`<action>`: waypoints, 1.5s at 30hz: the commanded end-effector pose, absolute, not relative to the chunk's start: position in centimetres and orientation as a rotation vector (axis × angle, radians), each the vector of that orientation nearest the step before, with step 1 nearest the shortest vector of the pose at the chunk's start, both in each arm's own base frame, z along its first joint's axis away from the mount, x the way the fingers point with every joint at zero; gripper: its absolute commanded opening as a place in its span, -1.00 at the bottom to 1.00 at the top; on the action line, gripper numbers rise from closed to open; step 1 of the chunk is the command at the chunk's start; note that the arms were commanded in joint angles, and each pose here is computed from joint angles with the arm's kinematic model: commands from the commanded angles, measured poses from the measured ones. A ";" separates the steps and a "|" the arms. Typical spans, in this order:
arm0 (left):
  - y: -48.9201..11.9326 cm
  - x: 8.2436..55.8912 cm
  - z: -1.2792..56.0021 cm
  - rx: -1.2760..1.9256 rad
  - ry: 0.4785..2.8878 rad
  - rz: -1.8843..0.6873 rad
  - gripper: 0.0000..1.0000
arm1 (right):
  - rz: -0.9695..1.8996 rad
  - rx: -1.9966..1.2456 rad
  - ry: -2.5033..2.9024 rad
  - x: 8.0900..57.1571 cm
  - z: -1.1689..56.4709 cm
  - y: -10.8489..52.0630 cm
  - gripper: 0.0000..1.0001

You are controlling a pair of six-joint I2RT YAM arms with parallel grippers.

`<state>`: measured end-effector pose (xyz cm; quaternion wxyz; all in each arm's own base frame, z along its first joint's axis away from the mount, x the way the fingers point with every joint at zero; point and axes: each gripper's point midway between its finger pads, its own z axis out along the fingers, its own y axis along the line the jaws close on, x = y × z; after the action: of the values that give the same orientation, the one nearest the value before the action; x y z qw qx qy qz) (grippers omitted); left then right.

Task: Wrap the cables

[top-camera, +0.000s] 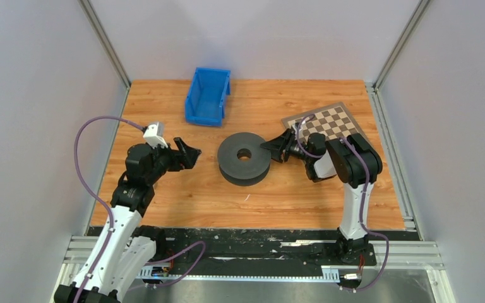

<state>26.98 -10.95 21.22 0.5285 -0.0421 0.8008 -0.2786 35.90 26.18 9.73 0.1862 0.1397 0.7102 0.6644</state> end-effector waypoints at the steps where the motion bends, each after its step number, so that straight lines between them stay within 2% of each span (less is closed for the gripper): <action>1: -9.9 27.1 22.5 -0.008 1.885 -0.559 0.91 | 1.762 0.321 1.965 37.4 11.4 26.0 0.12; 8: -9.9 26.5 22.1 0.027 1.900 -0.546 0.94 | 1.464 0.435 2.155 37.9 9.9 23.4 0.87; 10: -10.2 26.3 22.3 0.042 1.894 -0.564 0.98 | 1.388 0.440 2.182 38.0 10.1 22.5 0.99; 16: -10.7 25.6 23.2 0.087 1.872 -0.588 1.00 | 1.044 0.378 2.249 37.3 12.5 19.3 1.00; 21: -12.0 24.9 24.6 0.159 1.819 -0.650 1.00 | 0.724 0.285 2.133 35.2 18.3 14.9 1.00; 26: -14.1 23.3 26.4 0.275 1.742 -0.768 1.00 | 0.696 0.115 1.992 30.4 23.9 13.8 1.00; 35: -14.9 22.5 28.3 0.295 1.682 -0.832 1.00 | 0.658 0.166 1.867 22.9 25.7 10.5 1.00; 45: -14.5 21.9 29.6 0.294 1.612 -0.820 1.00 | 0.758 0.166 1.739 19.8 28.9 10.5 1.00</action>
<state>22.30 -14.43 26.51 0.5701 0.1144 0.7354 -0.3480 20.28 10.22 28.81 0.5925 0.0619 0.7403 0.3117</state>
